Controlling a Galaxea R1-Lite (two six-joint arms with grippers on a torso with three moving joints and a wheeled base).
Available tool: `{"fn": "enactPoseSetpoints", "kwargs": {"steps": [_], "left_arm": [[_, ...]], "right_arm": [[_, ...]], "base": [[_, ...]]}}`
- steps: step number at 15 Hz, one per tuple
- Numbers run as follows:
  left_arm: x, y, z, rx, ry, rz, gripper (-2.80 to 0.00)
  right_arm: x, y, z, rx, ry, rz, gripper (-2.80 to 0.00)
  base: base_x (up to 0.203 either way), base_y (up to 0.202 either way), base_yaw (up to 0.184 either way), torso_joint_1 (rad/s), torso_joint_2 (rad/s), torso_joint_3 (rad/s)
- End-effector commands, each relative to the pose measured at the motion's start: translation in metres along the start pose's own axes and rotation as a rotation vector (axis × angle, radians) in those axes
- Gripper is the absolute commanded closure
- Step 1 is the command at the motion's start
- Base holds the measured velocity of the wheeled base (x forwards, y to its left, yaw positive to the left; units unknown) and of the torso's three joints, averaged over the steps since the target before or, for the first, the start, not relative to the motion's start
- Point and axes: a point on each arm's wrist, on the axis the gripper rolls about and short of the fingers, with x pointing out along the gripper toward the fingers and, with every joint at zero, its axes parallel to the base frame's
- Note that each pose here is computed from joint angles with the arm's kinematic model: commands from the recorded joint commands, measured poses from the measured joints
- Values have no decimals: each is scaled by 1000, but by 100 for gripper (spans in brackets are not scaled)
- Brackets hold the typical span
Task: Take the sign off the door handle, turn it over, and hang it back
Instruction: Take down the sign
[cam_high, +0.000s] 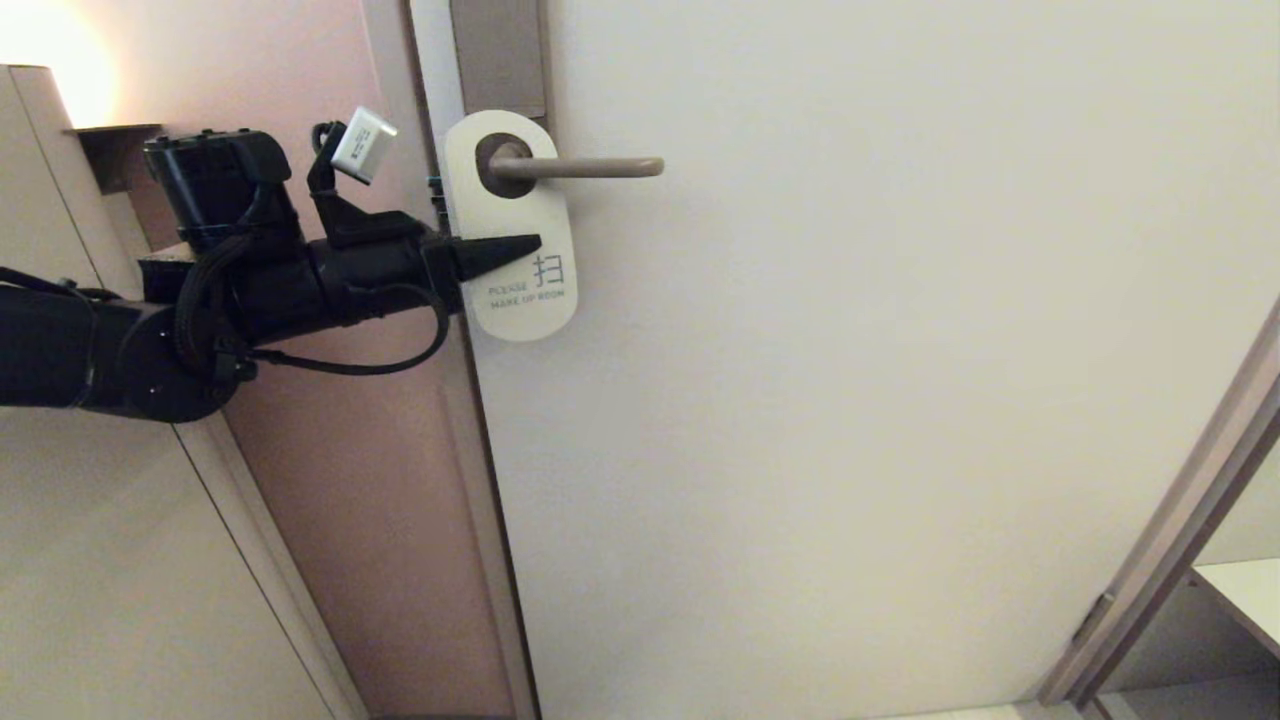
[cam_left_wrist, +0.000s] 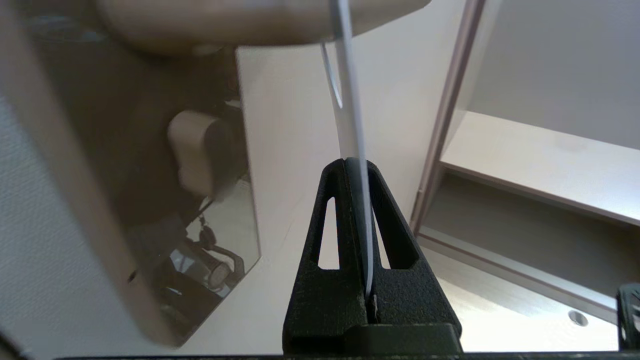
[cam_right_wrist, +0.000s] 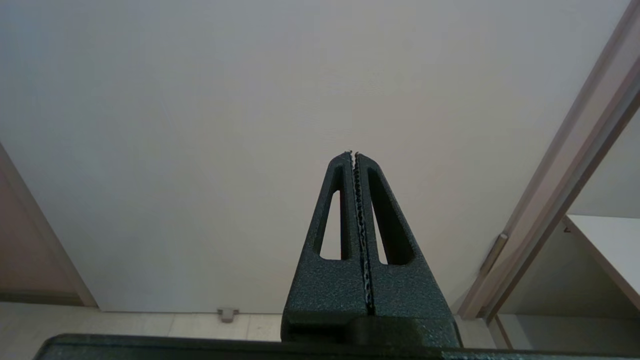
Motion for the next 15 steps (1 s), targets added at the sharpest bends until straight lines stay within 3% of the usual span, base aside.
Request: {"fn": "enactPoseSetpoints", "kwargs": {"steps": [1, 8, 15], "left_arm": [[5, -8, 2, 6, -7, -10, 0], [25, -36, 3, 11, -24, 52, 0], [35, -41, -2, 36, -15, 83, 0]], "right_arm": [[0, 0, 0, -1, 1, 0, 0], [0, 0, 0, -1, 1, 0, 0], [0, 0, 0, -1, 1, 0, 0]], "base": [[0, 0, 0, 0, 0, 0], [0, 0, 0, 0, 0, 0], [0, 0, 0, 0, 0, 0]]}}
